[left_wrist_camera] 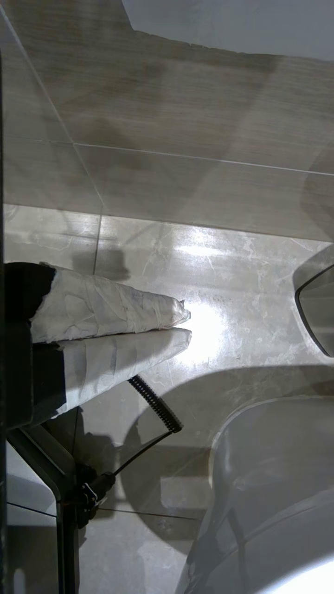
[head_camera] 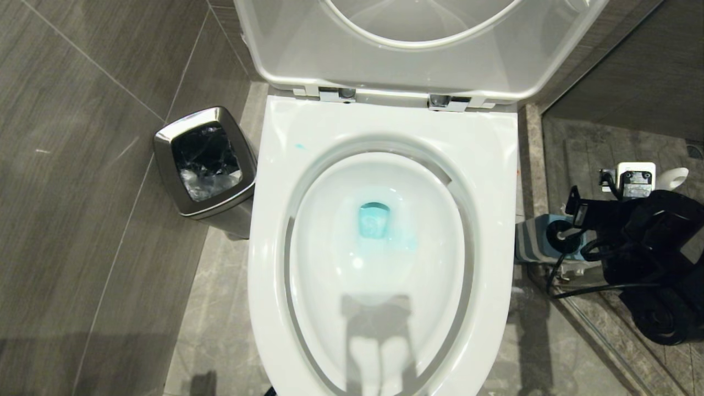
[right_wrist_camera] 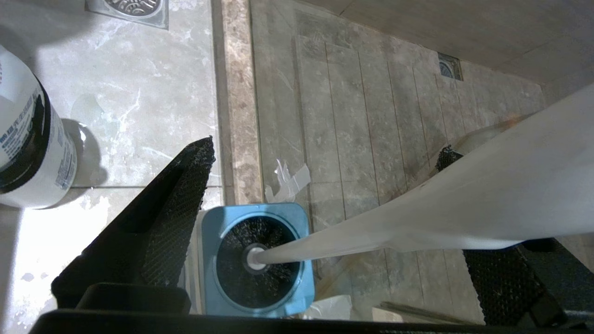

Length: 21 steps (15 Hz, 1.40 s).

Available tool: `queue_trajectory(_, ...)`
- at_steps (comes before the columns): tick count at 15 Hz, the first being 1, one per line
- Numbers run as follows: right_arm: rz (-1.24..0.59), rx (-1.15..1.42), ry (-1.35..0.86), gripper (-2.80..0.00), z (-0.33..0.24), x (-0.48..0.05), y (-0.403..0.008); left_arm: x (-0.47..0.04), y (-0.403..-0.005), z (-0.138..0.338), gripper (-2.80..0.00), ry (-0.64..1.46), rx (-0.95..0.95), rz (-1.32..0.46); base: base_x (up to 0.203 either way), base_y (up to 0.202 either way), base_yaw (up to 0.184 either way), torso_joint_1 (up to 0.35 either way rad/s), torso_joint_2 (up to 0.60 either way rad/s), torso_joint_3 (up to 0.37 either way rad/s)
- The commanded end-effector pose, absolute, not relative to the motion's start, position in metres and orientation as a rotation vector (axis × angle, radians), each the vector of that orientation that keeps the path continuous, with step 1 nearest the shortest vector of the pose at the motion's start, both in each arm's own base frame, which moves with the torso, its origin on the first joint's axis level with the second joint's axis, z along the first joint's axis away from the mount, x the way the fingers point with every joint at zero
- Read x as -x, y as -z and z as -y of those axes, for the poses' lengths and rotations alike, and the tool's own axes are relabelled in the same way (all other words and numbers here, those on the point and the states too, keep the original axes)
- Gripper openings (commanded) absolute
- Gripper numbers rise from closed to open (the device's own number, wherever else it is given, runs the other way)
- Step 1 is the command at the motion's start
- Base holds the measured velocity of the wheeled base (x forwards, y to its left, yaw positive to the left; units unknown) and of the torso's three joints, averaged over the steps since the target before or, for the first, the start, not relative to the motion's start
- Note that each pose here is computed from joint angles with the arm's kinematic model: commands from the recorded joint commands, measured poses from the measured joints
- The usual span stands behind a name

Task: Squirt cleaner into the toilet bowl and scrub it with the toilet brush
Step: Scrub the toilet bowl

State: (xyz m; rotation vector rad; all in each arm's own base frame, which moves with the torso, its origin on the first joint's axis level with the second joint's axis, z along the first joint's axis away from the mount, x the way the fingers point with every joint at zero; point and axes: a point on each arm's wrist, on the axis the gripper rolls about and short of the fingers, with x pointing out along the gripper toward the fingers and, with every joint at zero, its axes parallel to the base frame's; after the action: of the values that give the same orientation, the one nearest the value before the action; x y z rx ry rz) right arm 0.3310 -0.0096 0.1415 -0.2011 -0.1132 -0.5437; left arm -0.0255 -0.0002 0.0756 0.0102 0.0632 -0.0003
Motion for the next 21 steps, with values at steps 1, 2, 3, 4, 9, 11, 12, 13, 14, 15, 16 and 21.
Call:
queue_trajectory(1,0.122,0.201,0.555,0.0,0.012,-0.327,-0.144,0.026,-0.076,0.0,-2.8,0.0,-0.01,-0.063,0.0,0.0,0.0,0.0,0.0,0.0)
queue_trajectory(2,0.124,0.201,0.559,0.0,0.014,-0.328,-0.145,0.026,-0.076,0.0,-2.8,0.0,-0.01,-0.063,0.0,0.0,0.0,0.0,0.0,0.0)
queue_trajectory(3,0.124,0.2,0.561,0.0,0.014,-0.328,-0.145,0.026,-0.076,0.0,-2.8,0.0,-0.01,-0.063,0.0,0.0,0.0,0.0,0.0,0.0)
queue_trajectory(4,0.125,0.201,0.565,0.0,0.015,-0.329,-0.145,0.026,-0.076,0.0,-2.8,0.0,-0.01,-0.063,0.0,0.0,0.0,0.0,0.0,0.0)
queue_trajectory(9,0.115,0.203,0.576,0.0,0.023,-0.33,-0.141,0.026,-0.076,0.0,-2.8,0.0,-0.01,-0.063,0.0,0.0,0.0,0.0,0.0,0.0)
queue_trajectory(11,0.117,0.204,0.57,0.0,0.023,-0.33,-0.142,0.026,-0.076,0.0,-2.8,0.0,-0.01,-0.063,0.0,0.0,0.0,0.0,0.0,0.0)
queue_trajectory(12,0.118,0.206,0.57,0.0,0.023,-0.329,-0.143,0.026,-0.076,0.0,-2.8,0.0,-0.01,-0.063,0.0,0.0,0.0,0.0,0.0,0.0)
queue_trajectory(13,0.12,0.205,0.57,0.0,0.023,-0.329,-0.143,0.026,-0.076,0.0,-2.8,0.0,-0.01,-0.063,0.0,0.0,0.0,0.0,0.0,0.0)
queue_trajectory(14,0.122,0.205,0.569,0.0,0.023,-0.328,-0.144,0.026,-0.076,0.0,-2.8,0.0,-0.01,-0.063,0.0,0.0,0.0,0.0,0.0,0.0)
queue_trajectory(15,0.12,0.205,0.569,-2.31,0.023,-0.329,-0.143,0.026,-0.076,0.0,-2.8,0.0,-0.01,-0.063,0.0,0.0,0.0,0.0,0.0,0.0)
queue_trajectory(16,0.121,0.207,0.568,-2.8,0.023,-0.329,-0.144,0.026,-0.076,0.0,-2.8,0.0,-0.01,-0.063,0.0,0.0,0.0,0.0,0.0,0.0)
queue_trajectory(21,0.094,0.26,0.569,-2.8,0.023,-0.327,-0.141,0.026,-0.076,0.0,-2.8,0.0,-0.01,-0.063,0.0,0.0,0.0,0.0,0.0,0.0)
